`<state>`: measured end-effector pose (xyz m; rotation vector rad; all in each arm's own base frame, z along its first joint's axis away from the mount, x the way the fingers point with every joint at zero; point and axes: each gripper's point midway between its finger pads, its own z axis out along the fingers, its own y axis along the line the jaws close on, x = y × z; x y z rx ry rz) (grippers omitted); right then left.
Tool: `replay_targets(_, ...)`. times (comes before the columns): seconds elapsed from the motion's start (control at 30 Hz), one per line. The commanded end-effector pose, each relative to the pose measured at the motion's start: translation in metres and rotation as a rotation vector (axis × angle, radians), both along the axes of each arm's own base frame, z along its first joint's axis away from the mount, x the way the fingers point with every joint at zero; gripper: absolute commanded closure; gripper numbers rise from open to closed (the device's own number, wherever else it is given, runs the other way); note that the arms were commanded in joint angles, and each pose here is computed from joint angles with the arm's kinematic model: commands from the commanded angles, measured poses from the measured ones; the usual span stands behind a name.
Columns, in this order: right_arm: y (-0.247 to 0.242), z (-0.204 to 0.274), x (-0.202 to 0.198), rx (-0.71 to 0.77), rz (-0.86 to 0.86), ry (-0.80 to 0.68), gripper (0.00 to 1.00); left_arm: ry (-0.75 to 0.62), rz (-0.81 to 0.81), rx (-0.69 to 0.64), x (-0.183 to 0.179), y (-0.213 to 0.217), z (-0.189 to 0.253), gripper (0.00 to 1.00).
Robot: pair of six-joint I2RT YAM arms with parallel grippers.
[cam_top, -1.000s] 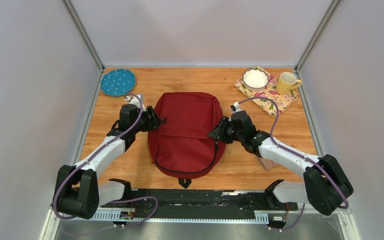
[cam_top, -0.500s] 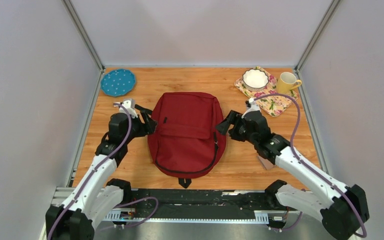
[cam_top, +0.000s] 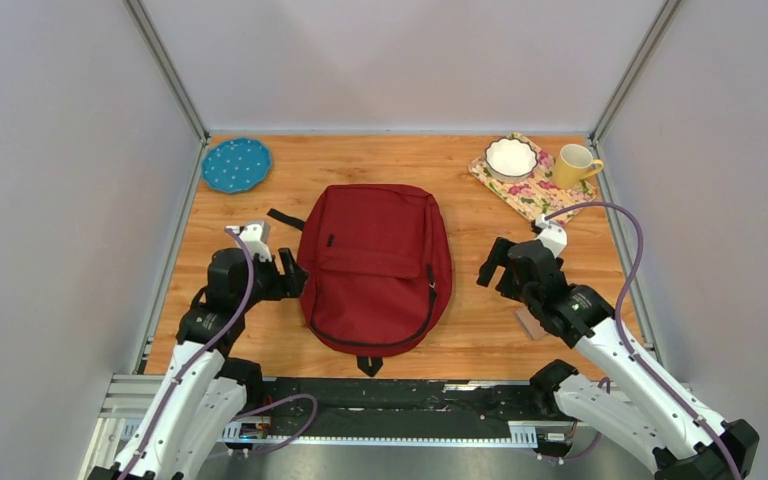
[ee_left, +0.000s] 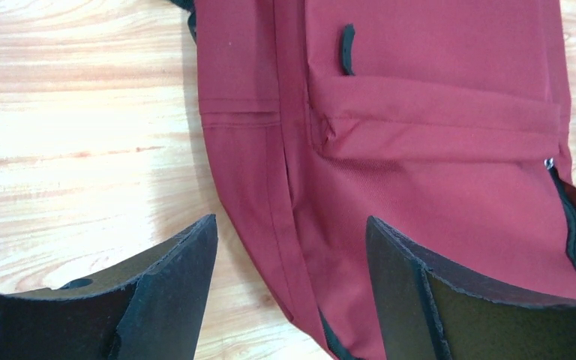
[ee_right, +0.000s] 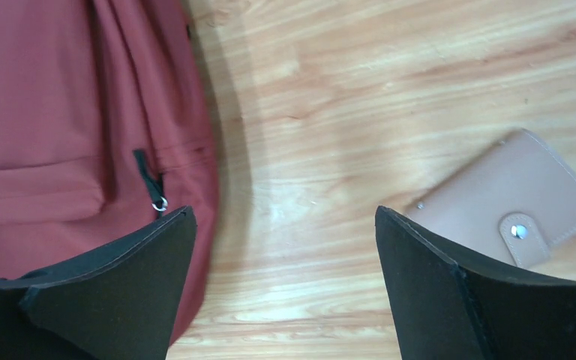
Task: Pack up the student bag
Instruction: Pick up the personal item from the center of the board.
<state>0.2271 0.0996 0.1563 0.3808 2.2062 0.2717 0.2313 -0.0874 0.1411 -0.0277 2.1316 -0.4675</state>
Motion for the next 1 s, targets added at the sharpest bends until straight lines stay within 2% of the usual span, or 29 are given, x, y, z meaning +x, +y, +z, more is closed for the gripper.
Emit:
replay_targets(0.0, -0.010, 0.008, -0.006, -0.052, -0.008, 0.032, 0.08, 0.041, -0.057, 0.047, -0.012, 0.001, -0.020, 0.20)
replay_targets(0.1, -0.004, 0.007, -0.011, -0.015, -0.004, 0.073, 0.07, 0.049, -0.010, 0.034, -0.012, 0.005, -0.032, 0.20)
replay_targets(0.13, -0.005, 0.008, -0.011, -0.024, -0.010, 0.075, 0.07, 0.063, -0.010, 0.025, -0.015, 0.004, -0.046, 0.20)
replay_targets(0.27, -0.033, 0.001, -0.019, -0.131, -0.080, 0.137, 0.04, 0.057, 0.028, -0.008, -0.012, 0.004, -0.047, 0.20)
replay_targets(0.37, -0.052, -0.009, -0.025, -0.140, -0.142, 0.192, 0.04, 0.066, 0.001, 0.017, -0.016, 0.004, -0.049, 0.20)
replay_targets(0.5, -0.064, -0.016, -0.025, -0.077, -0.229, 0.225, 0.03, 0.053, 0.094, 0.064, -0.013, 0.022, -0.042, 0.20)
replay_targets(0.73, -0.117, -0.045, -0.024, -0.026, -0.540, 0.288, 0.02, -0.010, 0.124, 0.076, -0.012, 0.029, -0.034, 0.20)
replay_targets(0.97, -0.132, -0.057, -0.023, 0.005, -0.639, 0.288, 0.02, -0.041, 0.133, 0.076, -0.013, 0.031, -0.029, 0.19)
